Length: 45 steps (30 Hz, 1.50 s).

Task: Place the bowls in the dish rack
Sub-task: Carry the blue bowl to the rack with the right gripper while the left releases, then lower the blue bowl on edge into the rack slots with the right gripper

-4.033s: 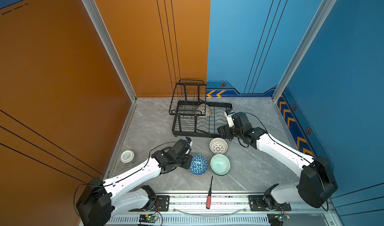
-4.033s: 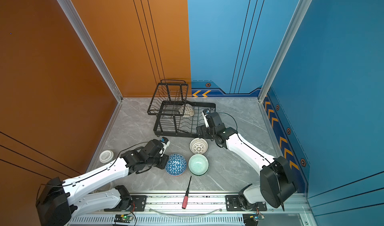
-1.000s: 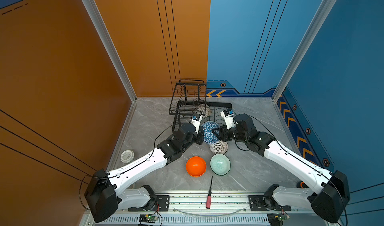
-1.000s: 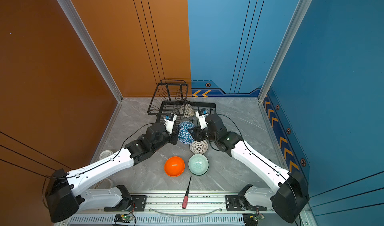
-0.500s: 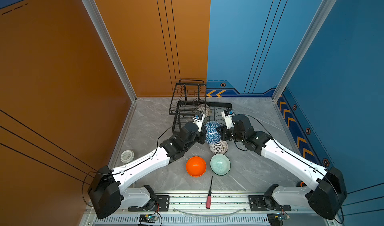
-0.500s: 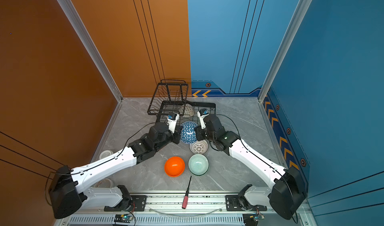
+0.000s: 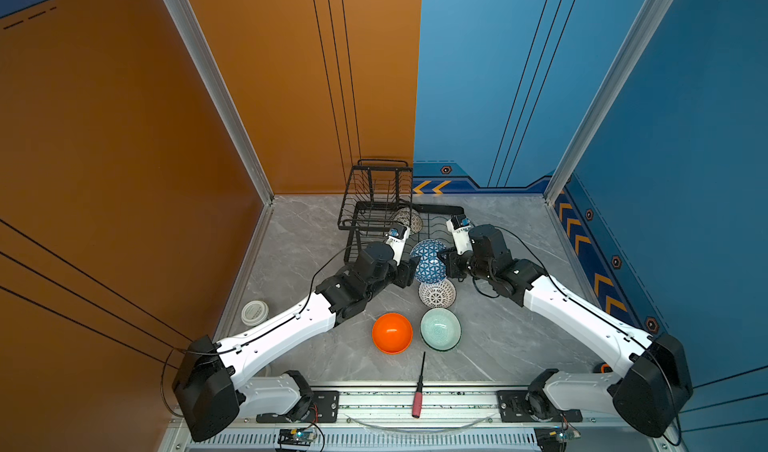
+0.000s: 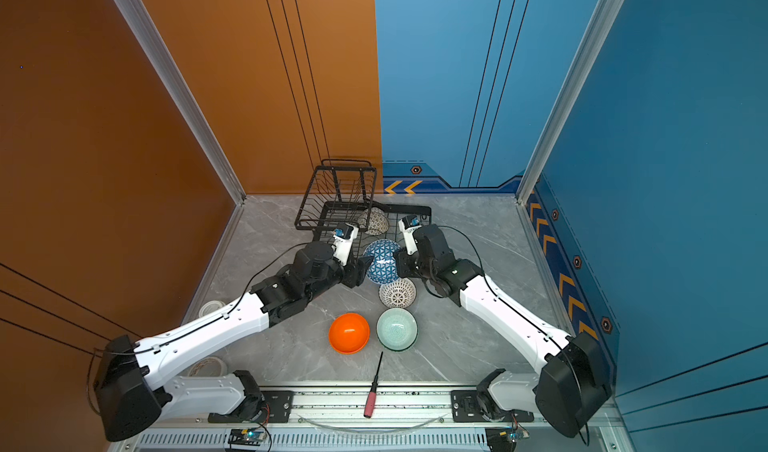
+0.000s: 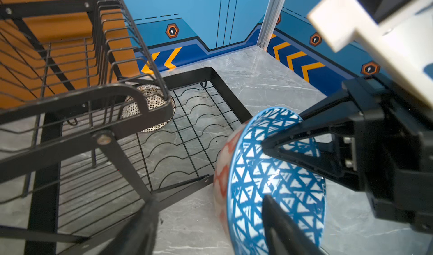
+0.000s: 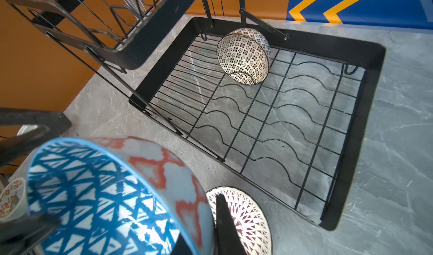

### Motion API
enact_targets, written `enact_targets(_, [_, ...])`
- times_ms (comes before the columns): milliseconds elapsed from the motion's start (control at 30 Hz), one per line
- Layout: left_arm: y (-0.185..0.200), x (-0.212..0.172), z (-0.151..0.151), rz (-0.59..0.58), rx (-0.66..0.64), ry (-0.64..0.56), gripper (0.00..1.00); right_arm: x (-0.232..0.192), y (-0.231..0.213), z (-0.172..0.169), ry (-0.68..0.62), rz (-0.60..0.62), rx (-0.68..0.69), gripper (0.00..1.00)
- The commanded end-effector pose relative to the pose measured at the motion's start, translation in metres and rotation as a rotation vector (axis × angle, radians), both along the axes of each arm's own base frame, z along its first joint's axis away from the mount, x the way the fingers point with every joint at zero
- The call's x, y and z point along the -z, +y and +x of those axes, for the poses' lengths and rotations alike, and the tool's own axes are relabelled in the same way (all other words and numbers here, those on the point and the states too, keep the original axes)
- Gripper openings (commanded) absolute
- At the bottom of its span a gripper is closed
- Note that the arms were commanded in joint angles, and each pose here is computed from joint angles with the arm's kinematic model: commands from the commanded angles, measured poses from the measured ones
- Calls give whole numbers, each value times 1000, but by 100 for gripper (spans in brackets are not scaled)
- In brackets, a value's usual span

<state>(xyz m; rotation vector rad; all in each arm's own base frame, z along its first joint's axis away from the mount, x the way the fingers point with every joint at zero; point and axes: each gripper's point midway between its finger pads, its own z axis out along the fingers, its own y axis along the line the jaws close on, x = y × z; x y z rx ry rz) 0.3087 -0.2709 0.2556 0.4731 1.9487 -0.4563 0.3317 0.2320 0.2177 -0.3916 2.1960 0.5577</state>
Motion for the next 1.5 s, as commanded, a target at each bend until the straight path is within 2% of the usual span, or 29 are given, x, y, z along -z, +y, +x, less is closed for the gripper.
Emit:
enact_targets(0, [14,-9,-6,23,14,7,96,-25,6,17,-106,8,-57,0])
enact_targets(33, [18,-8,-8,36,17,15,99,-25,4,22,-118,-7,-61,0])
enact_targets(300, [53,13,-14,70,-19,93,98,-26,-16,63,-221,-129,-63,0])
enact_targets(433, [64,19,-15,66,-35,115,98,-20,-28,93,-289,-282,-43,0])
enact_targets(633, [72,29,-14,66,-48,143,98,-8,-50,150,-485,-544,62,0])
enact_targets(833, [77,33,-13,64,-59,157,98,-19,-61,190,-682,-635,186,0])
enact_targets(1033, [83,37,-13,68,-64,176,98,-17,-63,213,-776,-768,220,0])
enact_targets(1233, [88,39,-11,68,-67,193,98,-19,-60,233,-946,-990,291,0])
enact_targets(1267, [89,40,-11,67,-68,196,98,-8,-59,238,-951,-1023,286,0])
enact_targets(1467, [91,40,-9,59,-67,203,98,-1,-56,252,-999,-1086,289,0])
